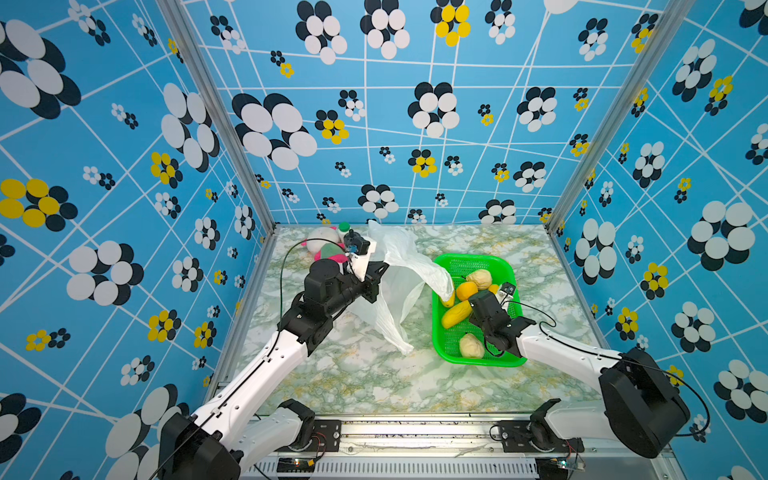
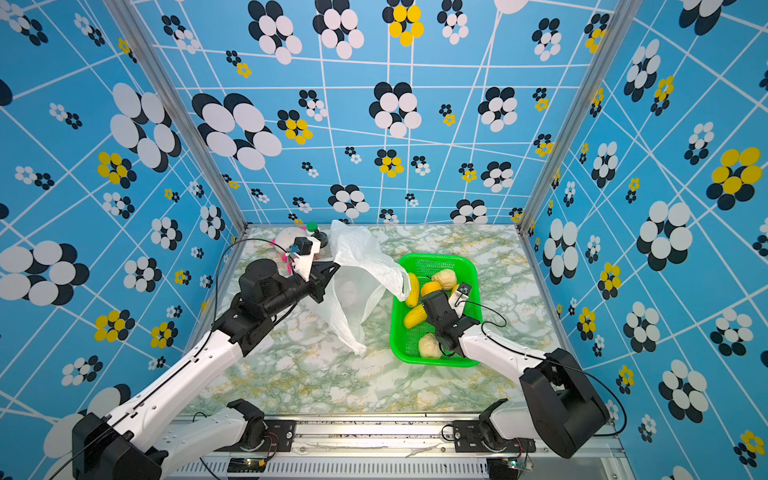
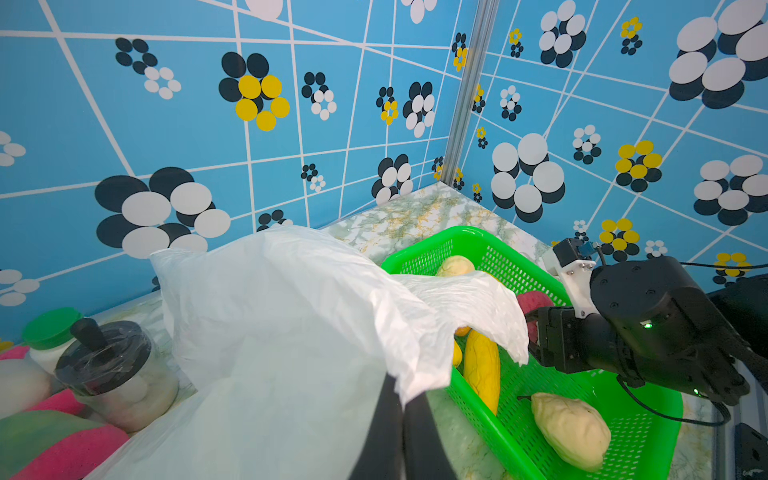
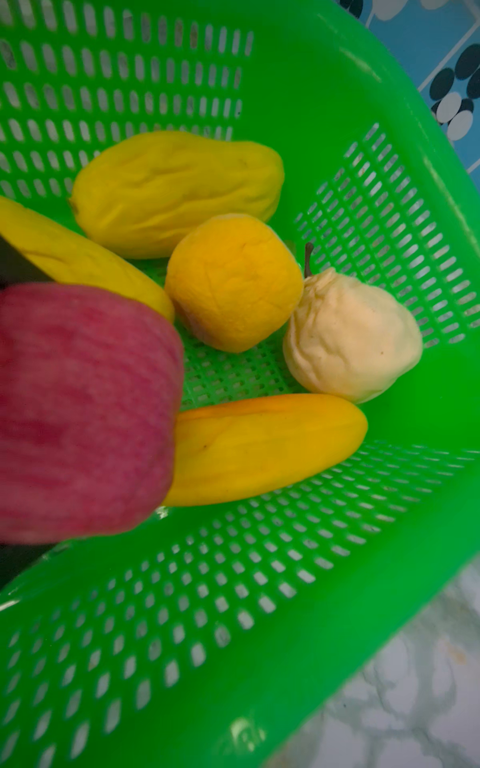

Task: Untie the knot of the plastic bag and take out the fruit
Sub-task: 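Carry the pink fruit over the green basket and open the right gripper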

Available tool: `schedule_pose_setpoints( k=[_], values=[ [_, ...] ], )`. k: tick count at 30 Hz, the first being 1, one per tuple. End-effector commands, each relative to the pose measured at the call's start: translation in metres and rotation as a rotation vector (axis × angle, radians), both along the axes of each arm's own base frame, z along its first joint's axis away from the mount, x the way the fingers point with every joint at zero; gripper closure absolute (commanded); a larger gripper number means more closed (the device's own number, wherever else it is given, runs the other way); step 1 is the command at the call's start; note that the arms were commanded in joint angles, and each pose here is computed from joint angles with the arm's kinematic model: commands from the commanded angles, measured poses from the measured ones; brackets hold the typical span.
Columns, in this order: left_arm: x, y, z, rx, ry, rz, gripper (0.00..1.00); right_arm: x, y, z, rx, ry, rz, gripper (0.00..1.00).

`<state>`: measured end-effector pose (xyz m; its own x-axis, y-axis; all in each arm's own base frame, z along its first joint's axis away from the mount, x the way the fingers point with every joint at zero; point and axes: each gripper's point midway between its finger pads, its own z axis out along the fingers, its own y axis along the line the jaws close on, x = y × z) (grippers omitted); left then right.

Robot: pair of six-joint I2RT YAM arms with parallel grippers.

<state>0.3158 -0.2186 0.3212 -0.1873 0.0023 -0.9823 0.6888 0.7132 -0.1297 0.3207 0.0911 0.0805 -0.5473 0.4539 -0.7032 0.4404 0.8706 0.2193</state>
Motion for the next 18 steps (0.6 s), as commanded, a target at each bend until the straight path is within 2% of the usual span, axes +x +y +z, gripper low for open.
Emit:
schedule_pose_setpoints(
  k=[1,6,7,9,10,11,15,18],
  values=[
    [-0.003,0.0,0.007,-0.007,-0.025,-0.007,1.0,0.004,-0.006,-0.004,0.026,-0.013,-0.071,0.57],
    [-0.005,0.0,0.005,-0.014,-0.025,-0.01,1.0,0.011,0.002,-0.026,0.063,0.052,-0.043,0.56],
    [-0.006,0.0,0.005,-0.014,-0.023,-0.011,1.0,0.012,0.005,-0.027,0.074,0.054,-0.037,0.5],
    [-0.006,0.0,0.006,-0.012,-0.021,-0.014,1.0,0.011,0.006,-0.023,0.084,0.044,-0.029,0.23],
    [-0.005,-0.001,0.007,-0.011,-0.021,-0.015,1.0,0.011,0.005,-0.017,0.085,0.028,-0.027,0.13],
    [-0.004,-0.001,0.008,-0.011,-0.022,-0.015,1.0,0.011,0.003,-0.01,0.078,0.008,-0.025,0.08],
    [-0.006,-0.003,0.009,-0.014,-0.023,-0.028,1.0,0.005,-0.006,0.027,0.028,-0.094,-0.008,0.04],
    [-0.008,-0.003,0.009,-0.019,-0.027,-0.033,1.0,0.0,0.007,0.06,0.034,-0.22,0.079,0.1]
  ],
)
